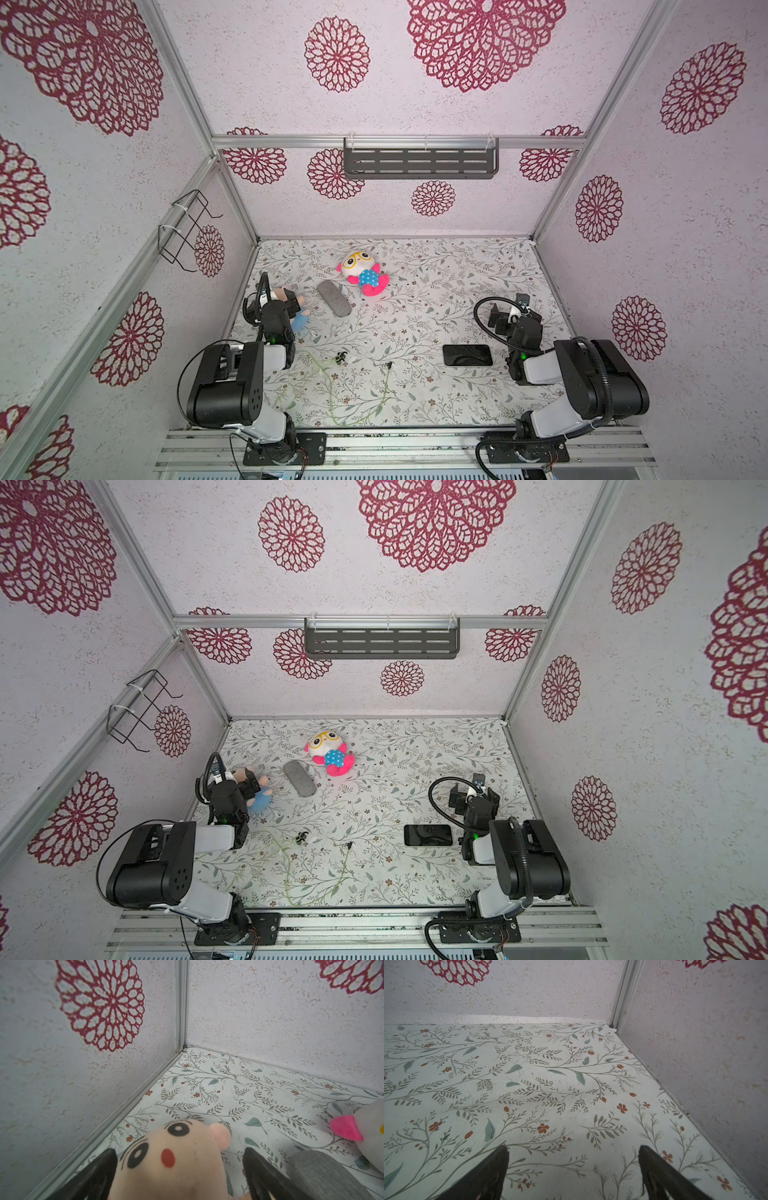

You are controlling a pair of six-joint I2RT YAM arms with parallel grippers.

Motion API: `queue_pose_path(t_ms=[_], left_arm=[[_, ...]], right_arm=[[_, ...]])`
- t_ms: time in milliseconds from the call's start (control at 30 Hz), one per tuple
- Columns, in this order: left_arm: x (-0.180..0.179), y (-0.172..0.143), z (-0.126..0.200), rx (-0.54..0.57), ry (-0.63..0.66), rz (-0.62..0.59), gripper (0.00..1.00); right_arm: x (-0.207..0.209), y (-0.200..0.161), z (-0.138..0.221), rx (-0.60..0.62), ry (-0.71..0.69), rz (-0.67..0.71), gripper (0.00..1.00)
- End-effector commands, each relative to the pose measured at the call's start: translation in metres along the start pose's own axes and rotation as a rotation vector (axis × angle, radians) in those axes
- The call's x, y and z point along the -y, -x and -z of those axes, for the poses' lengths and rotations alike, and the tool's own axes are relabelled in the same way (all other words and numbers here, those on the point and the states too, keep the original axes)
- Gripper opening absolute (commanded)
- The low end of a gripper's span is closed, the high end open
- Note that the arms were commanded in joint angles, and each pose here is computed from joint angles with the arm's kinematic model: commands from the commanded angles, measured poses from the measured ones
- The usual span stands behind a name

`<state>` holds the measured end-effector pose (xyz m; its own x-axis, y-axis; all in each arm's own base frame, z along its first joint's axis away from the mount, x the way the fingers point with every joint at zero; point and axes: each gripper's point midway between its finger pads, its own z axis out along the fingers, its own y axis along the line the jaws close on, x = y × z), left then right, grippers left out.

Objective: Plug wired earphones into phones
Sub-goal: Pick up the wired earphone from the center of the board.

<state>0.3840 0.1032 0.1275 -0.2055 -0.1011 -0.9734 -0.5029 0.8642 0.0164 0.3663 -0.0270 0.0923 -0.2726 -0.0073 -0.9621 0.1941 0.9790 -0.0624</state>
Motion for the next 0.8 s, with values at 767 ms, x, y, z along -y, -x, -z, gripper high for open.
queue_pose_path(t_ms=[767], left_arm=[[0.197,0.002,0.274,-0.715,-0.604,-0.215,0.6]], right_arm=[[0.05,0.051,0.077,-0.328,-0.24,-0.417,0.99]])
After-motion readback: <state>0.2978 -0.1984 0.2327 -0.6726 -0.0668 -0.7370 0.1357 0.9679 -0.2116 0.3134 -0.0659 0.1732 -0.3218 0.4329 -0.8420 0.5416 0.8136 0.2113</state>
